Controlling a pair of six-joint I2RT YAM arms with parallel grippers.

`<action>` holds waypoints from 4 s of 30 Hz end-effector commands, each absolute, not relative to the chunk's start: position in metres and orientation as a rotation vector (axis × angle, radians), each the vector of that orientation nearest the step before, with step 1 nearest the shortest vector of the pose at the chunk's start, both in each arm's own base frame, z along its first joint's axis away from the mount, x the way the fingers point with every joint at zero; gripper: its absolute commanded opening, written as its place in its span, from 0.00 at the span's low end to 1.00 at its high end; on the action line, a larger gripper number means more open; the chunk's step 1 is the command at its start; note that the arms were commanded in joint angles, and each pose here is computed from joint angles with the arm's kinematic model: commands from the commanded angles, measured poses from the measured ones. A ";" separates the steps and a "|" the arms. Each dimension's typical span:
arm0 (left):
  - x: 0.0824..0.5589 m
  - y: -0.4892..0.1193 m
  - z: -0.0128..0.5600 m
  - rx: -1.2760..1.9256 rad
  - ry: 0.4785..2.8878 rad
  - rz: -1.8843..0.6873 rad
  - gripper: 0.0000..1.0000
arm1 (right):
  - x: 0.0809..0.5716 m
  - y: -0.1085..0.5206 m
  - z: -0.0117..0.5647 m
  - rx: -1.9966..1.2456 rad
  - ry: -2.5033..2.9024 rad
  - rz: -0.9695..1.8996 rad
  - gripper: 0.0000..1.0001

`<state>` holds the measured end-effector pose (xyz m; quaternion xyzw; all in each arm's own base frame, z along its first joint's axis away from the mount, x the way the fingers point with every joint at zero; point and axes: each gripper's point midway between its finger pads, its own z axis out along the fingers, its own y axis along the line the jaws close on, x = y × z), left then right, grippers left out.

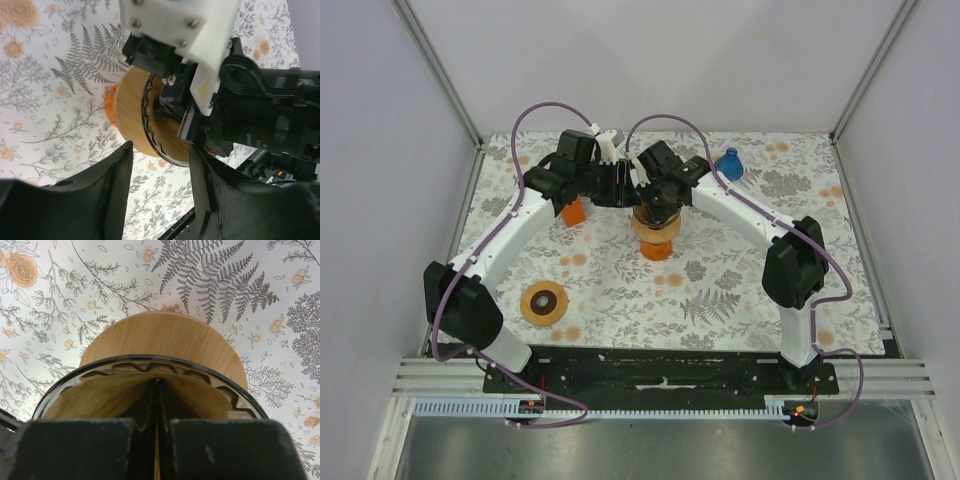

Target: Place the coffee filter in the dripper

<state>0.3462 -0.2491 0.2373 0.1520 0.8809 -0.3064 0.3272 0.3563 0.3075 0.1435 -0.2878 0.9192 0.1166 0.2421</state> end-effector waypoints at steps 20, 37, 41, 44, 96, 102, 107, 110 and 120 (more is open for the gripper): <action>0.354 -0.260 0.196 0.290 2.391 -0.867 0.15 | 0.344 0.314 0.100 -0.867 2.609 0.261 0.00; 0.356 -0.257 0.208 0.318 2.349 -0.838 0.02 | 0.356 0.321 0.240 -0.860 2.271 0.515 0.20; 0.357 -0.258 0.207 0.323 2.351 -0.840 0.02 | 0.346 0.325 0.273 -0.983 2.115 0.582 0.26; 0.356 -0.258 0.206 0.323 2.355 -0.839 0.02 | 0.336 0.328 0.297 -1.068 1.962 0.627 0.33; 0.358 -0.257 0.215 0.362 2.317 -0.824 0.02 | 0.387 0.288 0.173 -1.036 2.245 0.564 0.29; 0.358 -0.257 0.215 0.368 2.315 -0.823 0.02 | 0.386 0.288 0.172 -1.035 2.249 0.565 0.01; 0.359 -0.258 0.219 0.379 2.304 -0.824 0.04 | 0.384 0.286 0.170 -1.037 2.258 0.553 0.01; 0.359 -0.257 0.222 0.396 2.296 -0.817 0.14 | 0.385 0.284 0.167 -1.034 2.266 0.543 0.14; 0.356 -0.258 0.234 0.432 2.269 -0.827 0.43 | 0.385 0.281 0.176 -1.026 2.253 0.538 0.58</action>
